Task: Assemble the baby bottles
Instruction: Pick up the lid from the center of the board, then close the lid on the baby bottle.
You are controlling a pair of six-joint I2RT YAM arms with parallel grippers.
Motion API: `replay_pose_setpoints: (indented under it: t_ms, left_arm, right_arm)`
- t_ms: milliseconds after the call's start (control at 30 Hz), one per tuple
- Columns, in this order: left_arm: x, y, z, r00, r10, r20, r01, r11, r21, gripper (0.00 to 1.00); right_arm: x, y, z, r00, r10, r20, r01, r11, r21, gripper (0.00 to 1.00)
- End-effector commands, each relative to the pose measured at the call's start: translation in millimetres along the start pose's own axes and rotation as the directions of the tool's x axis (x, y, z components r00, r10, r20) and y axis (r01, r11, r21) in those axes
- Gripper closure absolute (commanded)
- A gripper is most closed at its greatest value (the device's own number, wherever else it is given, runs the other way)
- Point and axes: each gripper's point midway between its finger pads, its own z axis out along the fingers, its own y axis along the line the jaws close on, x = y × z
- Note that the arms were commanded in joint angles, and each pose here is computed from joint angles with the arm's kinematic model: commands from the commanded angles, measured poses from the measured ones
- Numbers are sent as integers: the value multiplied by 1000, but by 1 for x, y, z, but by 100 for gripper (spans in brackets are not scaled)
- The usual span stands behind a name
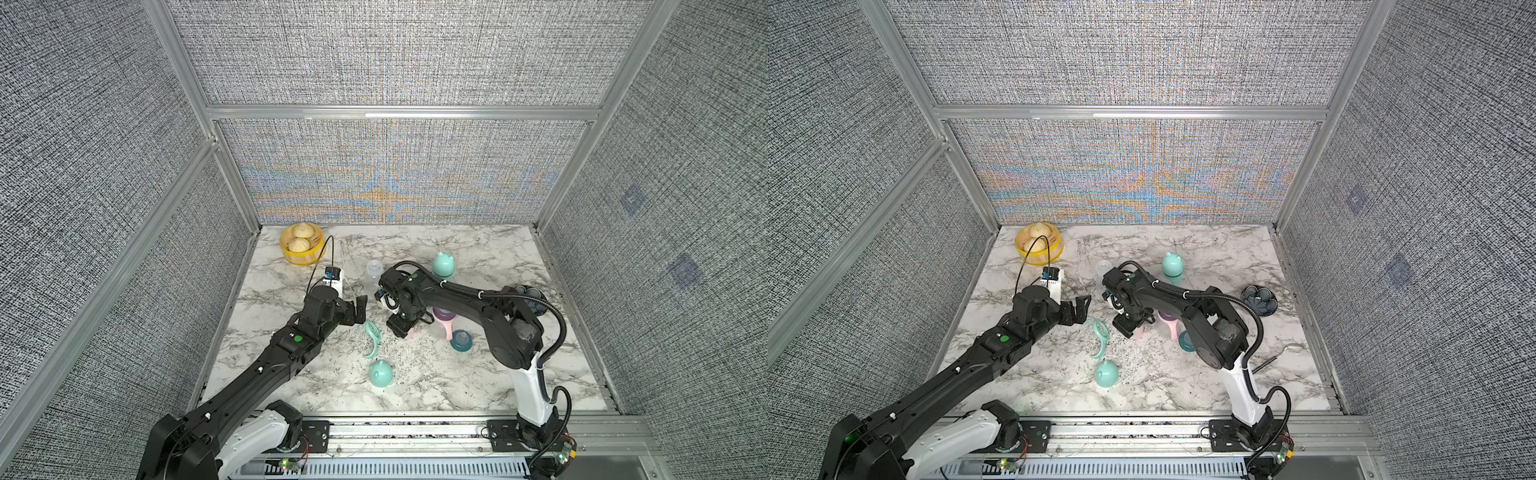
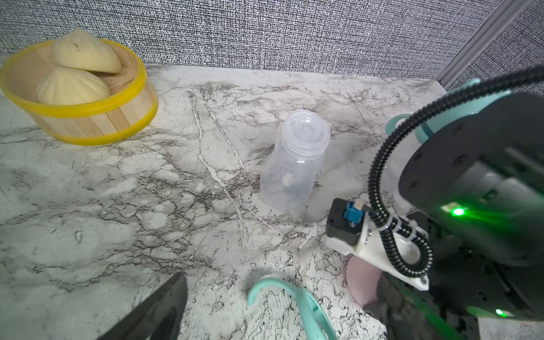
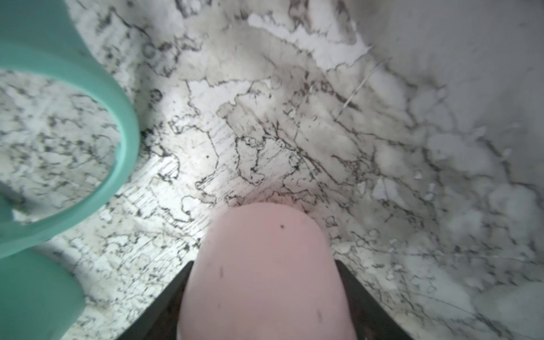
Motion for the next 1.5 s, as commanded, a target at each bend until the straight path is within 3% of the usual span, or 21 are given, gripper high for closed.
replay_pose_setpoints:
  t_ms: [0, 533, 900, 1200, 1467]
  left_arm:
    - [-7, -3, 1, 1000, -7, 30, 7, 1000, 14, 0]
    - [-4, -16, 14, 1000, 3, 19, -4, 997, 82, 0]
    - [-8, -21, 18, 1000, 3, 17, -5, 995, 97, 0]
    - [-7, -23, 23, 1000, -1, 6, 0, 994, 107, 0]
    - [-6, -24, 24, 1000, -4, 0, 4, 993, 114, 0]
  right_arm:
    - [-1, 1, -18, 1000, 3, 14, -3, 1000, 3, 30]
    - [-8, -6, -137, 982, 52, 184, -65, 996, 67, 31]
    - [18, -24, -199, 969, 82, 231, -125, 977, 174, 31]
    - [51, -40, -210, 972, 126, 197, -171, 959, 227, 31]
    - [64, -55, -194, 972, 187, 146, -212, 959, 188, 31]
